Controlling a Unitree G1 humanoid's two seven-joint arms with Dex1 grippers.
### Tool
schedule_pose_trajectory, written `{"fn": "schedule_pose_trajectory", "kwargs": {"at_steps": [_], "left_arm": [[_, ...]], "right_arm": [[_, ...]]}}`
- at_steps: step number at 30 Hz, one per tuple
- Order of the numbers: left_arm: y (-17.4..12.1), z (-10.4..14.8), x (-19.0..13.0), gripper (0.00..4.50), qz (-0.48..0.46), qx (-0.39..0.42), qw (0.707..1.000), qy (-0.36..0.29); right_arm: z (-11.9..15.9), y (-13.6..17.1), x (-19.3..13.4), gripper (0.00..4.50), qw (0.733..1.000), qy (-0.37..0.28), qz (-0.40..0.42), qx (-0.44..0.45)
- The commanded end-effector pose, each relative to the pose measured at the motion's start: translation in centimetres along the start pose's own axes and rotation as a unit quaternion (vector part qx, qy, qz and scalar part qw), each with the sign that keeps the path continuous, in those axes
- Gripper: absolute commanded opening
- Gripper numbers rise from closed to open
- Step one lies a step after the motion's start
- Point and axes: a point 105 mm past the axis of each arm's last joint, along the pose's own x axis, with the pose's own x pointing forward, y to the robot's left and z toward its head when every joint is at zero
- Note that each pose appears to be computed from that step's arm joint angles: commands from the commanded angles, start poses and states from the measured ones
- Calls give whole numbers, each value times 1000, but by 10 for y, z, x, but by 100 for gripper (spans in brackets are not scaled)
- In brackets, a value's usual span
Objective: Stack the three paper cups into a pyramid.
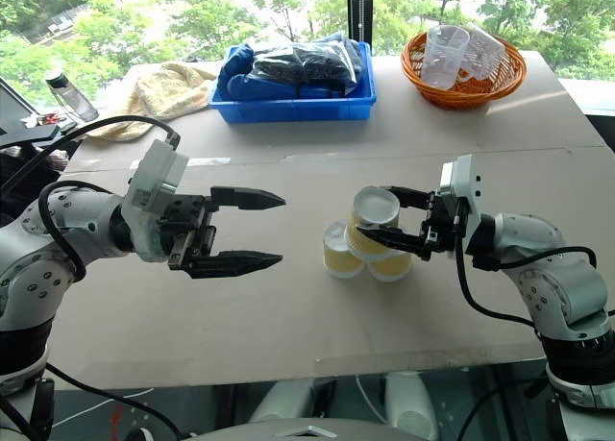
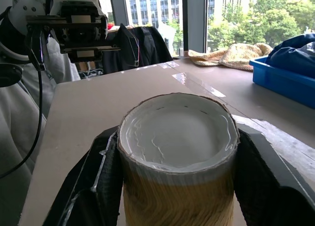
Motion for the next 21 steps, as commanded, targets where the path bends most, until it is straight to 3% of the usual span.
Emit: {"fn": "schedule_pose_trajectory", "kwargs": {"at_steps": [1, 7, 8, 10, 11, 21], "left_arm": [[-5, 9, 0, 450, -8, 27, 1000, -2], [-3, 7, 0, 450, -1, 25, 1000, 5], [-3, 6, 0, 450, 0, 24, 1000, 6], [-3, 5, 0, 450, 1, 23, 1000, 5], [-3, 5, 0, 450, 1, 22, 1000, 4], [-3, -3, -9, 450, 11, 2, 1000, -8]], "right_arm": [[8, 1, 1, 224, 1000, -6, 6, -24], [6, 1, 1, 224, 1000, 2, 8, 0], [6, 2, 1, 331, 1000, 1, 13, 4], [8, 2, 0, 420, 1000, -3, 14, 8], [9, 1, -1, 441, 1000, -3, 12, 7], [17, -3, -24, 441, 1000, 8, -8, -9]]}}
